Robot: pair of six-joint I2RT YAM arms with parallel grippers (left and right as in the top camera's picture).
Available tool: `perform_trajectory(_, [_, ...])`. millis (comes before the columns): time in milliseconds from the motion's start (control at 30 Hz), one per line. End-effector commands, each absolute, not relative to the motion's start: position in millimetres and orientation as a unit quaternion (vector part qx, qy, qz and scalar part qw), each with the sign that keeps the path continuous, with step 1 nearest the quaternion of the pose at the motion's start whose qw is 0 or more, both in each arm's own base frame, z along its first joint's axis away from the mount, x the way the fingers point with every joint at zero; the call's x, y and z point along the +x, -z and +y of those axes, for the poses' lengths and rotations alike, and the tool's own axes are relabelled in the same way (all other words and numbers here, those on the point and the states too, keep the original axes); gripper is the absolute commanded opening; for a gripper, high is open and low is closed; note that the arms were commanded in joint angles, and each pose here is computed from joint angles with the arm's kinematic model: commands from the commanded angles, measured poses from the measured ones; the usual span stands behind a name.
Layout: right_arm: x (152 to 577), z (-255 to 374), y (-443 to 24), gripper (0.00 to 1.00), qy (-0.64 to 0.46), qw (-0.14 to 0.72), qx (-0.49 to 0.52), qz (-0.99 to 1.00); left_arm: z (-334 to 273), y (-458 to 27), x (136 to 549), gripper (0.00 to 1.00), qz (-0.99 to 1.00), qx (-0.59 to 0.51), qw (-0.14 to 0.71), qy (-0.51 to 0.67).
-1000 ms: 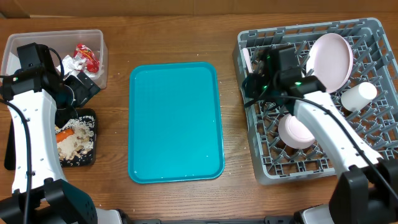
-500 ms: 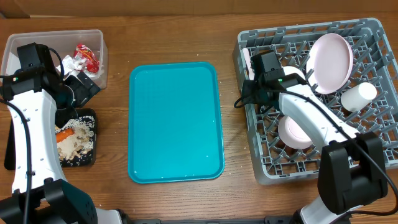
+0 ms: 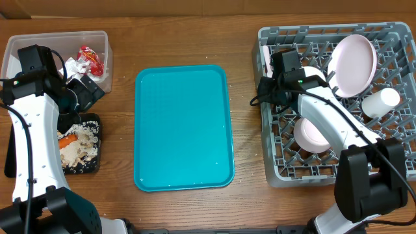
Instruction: Sort waste into correct bins and load items into the dishwasher rack
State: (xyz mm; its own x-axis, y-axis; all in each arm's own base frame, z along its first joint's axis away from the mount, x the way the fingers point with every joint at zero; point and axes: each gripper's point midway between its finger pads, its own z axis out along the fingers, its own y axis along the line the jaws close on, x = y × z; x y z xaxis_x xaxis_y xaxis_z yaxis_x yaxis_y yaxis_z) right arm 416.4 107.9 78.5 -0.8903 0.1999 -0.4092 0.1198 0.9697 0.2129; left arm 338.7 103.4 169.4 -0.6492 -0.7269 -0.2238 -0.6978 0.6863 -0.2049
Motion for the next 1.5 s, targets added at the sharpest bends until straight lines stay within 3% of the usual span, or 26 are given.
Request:
perform_trajectory(0, [424.5,81.1,-83.2,0.22,-0.056,0.239,0.117,0.962,101.8,-177.1,341.3,1.0,0.906,-0.391,0.155,0.051])
perform_trajectory(33, [424.8,81.2,-83.6,0.22,-0.057,0.24,0.117,0.962,101.9,-177.0,341.4,1.0,0.906,-0.391,0.155,0.051])
perform_trajectory(167, [425.8,90.3,-93.0,0.41,-0.081,0.233,0.11,0.963,102.1,-177.1,341.2,1.0,0.905,-0.392,0.155,0.051])
perform_trajectory(400, [422.7,96.6,-168.2,0.52,-0.101,0.235,0.105,0.961,102.1,-177.0,341.3,1.0,0.905,-0.392,0.155,0.051])
perform_trajectory(533, [380.7,91.6,-235.2,0.54,-0.118,0.252,0.104,0.955,102.2,-177.1,341.2,1.0,0.905,-0.392,0.155,0.05])
perform_trajectory(667, [328.3,87.6,-264.8,0.53,-0.124,0.257,0.106,0.952,101.8,-177.1,341.3,1.0,0.906,-0.391,0.155,0.051])
perform_trajectory(900, [255.5,78.2,-227.5,0.58,-0.079,0.29,0.191,0.935,101.9,-177.1,341.3,1.0,0.906,-0.391,0.155,0.051])
perform_trajectory(933, [250.4,78.7,-218.1,0.92,-0.092,0.305,0.206,0.925,101.8,-177.1,341.3,1.0,0.906,-0.391,0.155,0.051])
perform_trajectory(967, [249.6,78.6,-212.3,1.0,-0.1,0.314,0.21,0.92,101.8,-177.1,341.3,1.0,0.906,-0.391,0.155,0.051])
perform_trajectory(1467, [247.7,83.2,-168.2,1.0,-0.077,0.262,0.203,0.94,101.8,-177.1,341.3,1.0,0.906,-0.391,0.155,0.051])
